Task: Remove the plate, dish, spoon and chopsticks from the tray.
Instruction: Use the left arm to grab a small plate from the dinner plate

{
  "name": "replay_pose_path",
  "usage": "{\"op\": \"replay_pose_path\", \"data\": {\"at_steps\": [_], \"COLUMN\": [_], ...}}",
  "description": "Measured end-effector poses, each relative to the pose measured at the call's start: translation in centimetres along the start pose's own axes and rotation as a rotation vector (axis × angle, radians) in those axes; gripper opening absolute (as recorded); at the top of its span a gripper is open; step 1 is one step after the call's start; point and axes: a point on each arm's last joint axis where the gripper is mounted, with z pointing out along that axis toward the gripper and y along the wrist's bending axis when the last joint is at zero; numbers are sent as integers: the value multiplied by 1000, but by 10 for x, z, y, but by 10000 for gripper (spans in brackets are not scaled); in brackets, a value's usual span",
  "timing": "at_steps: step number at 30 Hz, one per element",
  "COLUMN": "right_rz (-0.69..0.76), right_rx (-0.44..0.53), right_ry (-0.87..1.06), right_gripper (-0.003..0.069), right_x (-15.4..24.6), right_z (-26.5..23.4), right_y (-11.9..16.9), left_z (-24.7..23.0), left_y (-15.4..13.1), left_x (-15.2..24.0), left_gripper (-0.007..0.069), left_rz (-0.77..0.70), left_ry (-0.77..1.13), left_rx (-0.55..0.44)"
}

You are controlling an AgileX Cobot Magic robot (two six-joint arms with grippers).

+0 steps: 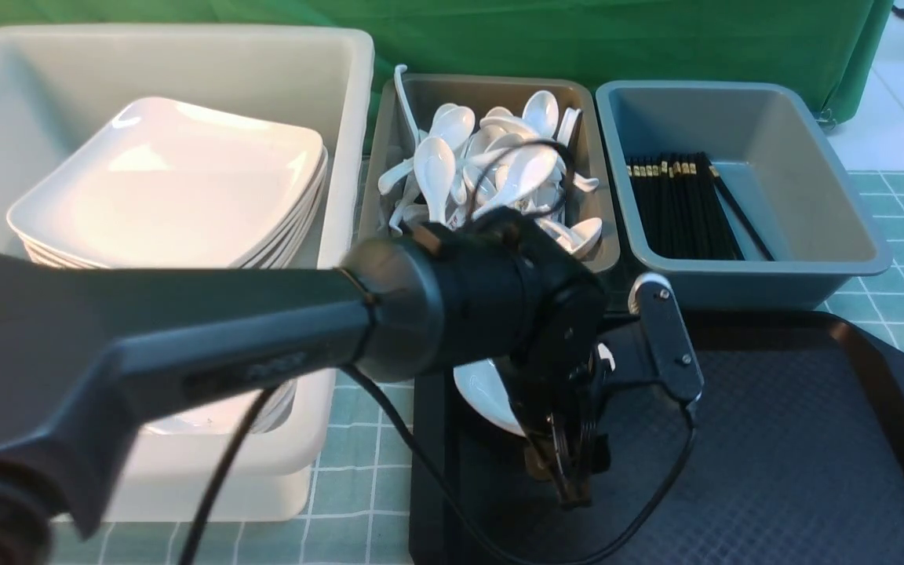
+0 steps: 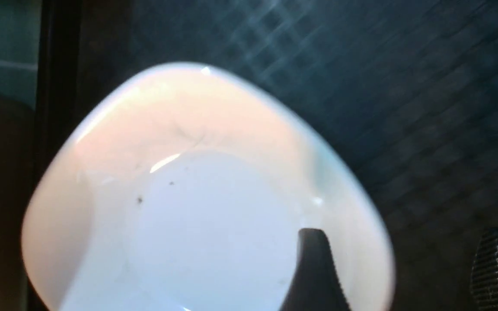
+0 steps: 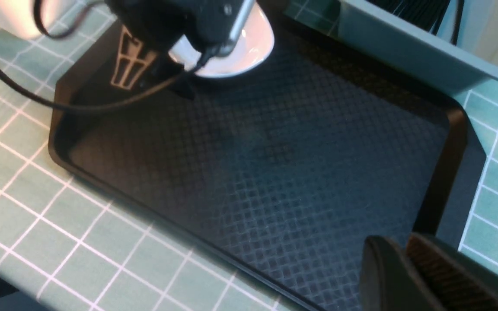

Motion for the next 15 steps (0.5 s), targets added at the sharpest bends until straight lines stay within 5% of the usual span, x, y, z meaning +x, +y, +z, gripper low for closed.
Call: {"op": "replay_pose_path", "data": {"at_steps": [5,15], "right_rz": [1,12], "right_rx": [0,-36], "right_ry": [-2,3], "right_gripper": [108,108], "right_x": [0,1], "right_z": [0,-1], "right_y": [0,3], "left_z": [23,31], "left_y": [1,4], "left_x": [3,4], "left_gripper": [429,149], "left_rz": [38,42], "left_ry": [34,45], "left_rx": [-26,-62]}}
